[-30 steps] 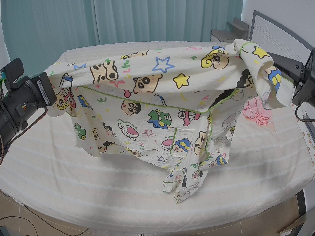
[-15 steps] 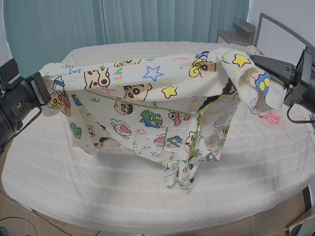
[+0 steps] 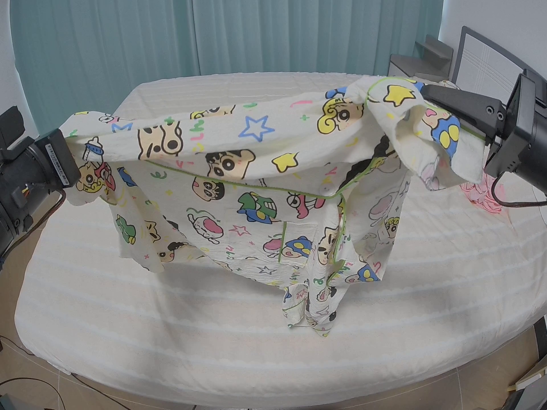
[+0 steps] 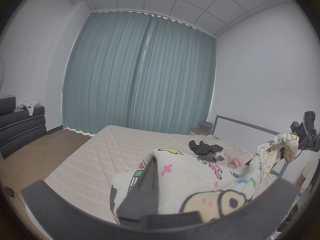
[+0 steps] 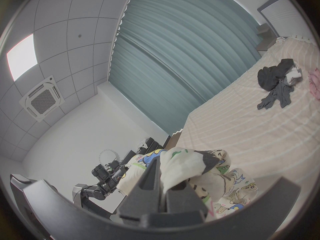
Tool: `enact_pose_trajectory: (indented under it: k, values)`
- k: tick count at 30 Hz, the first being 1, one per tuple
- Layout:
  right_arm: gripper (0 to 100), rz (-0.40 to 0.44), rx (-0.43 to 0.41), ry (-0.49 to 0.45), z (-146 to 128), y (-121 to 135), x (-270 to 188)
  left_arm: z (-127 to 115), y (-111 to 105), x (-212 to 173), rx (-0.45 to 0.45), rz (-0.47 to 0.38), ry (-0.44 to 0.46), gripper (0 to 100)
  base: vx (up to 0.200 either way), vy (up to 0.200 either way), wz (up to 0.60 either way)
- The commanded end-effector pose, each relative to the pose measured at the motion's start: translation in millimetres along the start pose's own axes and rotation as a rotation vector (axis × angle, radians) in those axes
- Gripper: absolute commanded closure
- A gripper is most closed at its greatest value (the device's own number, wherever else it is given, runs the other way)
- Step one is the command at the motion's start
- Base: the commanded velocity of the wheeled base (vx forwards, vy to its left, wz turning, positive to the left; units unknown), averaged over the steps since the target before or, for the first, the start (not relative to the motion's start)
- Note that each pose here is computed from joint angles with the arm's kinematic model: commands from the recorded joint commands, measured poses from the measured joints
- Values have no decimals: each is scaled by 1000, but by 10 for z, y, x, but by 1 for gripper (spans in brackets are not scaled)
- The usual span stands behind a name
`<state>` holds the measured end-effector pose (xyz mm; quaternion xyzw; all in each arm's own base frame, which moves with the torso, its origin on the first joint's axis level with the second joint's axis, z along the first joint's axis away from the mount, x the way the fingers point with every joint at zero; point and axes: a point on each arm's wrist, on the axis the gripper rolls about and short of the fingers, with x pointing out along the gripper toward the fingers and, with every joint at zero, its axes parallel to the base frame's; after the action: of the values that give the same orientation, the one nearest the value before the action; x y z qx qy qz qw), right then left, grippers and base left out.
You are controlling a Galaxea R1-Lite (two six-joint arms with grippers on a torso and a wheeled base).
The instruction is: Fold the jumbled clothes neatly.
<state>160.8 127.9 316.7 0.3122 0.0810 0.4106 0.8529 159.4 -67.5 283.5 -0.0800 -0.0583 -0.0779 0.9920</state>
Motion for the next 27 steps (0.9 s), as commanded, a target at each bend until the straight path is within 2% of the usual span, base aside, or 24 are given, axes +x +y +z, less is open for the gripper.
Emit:
enact_pose_trajectory:
  k: [1, 3, 12, 27]
  values:
    - [100, 0, 5, 19, -46, -9, 18, -45, 16, -37, 3, 2, 11, 100, 0, 200, 0]
    - [100, -1, 5, 18, -47, -9, 13, -49, 22, -54, 3, 3, 11, 100, 0, 200, 0]
    - [100, -1, 7, 18, -56, -1, -48, -50, 34, -100, 1, 3, 6, 100, 0, 0, 0]
    - [100, 3, 2, 18, -138, 9, -342, -86, 72, -246, 0, -5, 4, 100, -200, 0, 0]
